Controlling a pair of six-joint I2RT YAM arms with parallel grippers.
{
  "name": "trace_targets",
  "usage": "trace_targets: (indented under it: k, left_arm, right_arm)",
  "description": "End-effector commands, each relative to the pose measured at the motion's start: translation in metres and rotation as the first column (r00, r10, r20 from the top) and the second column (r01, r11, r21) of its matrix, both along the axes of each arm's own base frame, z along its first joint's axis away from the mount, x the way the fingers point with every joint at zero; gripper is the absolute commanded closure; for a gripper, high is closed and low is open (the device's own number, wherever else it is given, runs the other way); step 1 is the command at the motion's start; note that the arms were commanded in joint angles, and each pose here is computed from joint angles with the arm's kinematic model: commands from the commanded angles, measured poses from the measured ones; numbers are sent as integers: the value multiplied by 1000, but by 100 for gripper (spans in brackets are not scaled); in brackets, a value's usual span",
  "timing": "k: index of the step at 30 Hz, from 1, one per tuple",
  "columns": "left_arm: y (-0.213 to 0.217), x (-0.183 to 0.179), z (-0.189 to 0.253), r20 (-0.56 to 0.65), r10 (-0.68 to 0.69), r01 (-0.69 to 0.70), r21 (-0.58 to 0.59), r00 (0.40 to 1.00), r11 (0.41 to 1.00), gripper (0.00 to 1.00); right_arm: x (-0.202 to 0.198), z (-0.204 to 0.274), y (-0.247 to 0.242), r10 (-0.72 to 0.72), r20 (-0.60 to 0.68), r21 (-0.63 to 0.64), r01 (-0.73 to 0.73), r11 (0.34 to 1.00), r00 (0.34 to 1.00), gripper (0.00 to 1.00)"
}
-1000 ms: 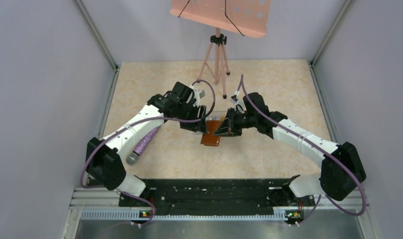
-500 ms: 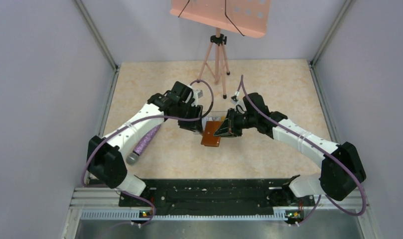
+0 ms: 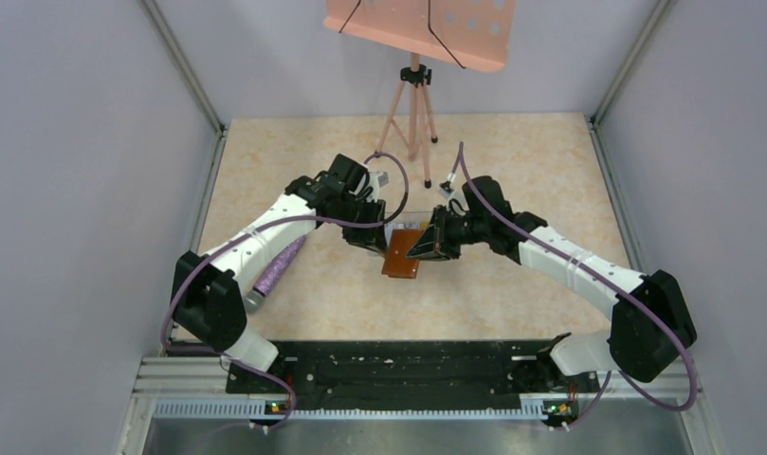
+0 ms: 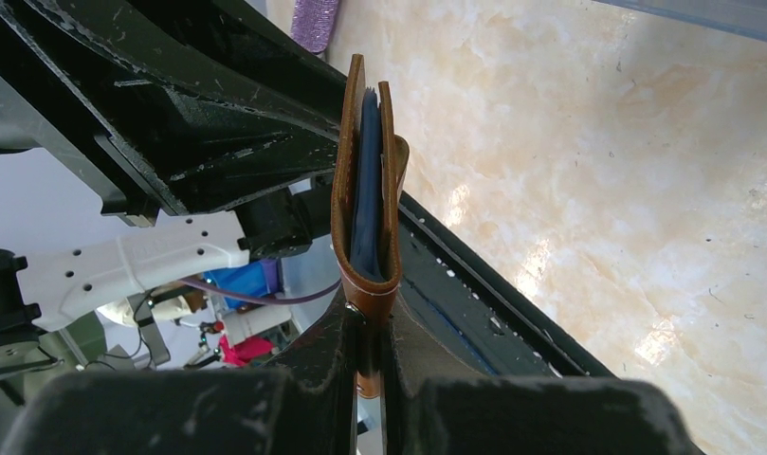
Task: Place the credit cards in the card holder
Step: Open the card holder.
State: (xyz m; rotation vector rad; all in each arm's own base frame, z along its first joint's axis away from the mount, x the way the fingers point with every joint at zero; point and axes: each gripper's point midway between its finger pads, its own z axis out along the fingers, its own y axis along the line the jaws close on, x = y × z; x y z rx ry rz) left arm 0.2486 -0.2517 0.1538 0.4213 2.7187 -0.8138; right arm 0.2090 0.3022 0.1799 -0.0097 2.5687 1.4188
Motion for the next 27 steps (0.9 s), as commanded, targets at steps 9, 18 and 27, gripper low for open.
trace_targets:
  k: [9, 18, 27]
  left_arm:
    - [0, 6, 8, 34, -21, 21, -2, 999, 1000, 78]
    - [0, 3, 12, 34, -25, 25, -10, 999, 1000, 71]
    - [-2, 4, 14, 36, -17, 18, -26, 999, 1000, 76]
  right_arm:
    - [12, 28, 10, -4, 72, 68, -1, 998, 997, 100]
    - [15, 33, 11, -16, 90, 75, 10, 997, 996, 100]
    - [13, 34, 11, -16, 89, 85, 8, 996, 996, 100]
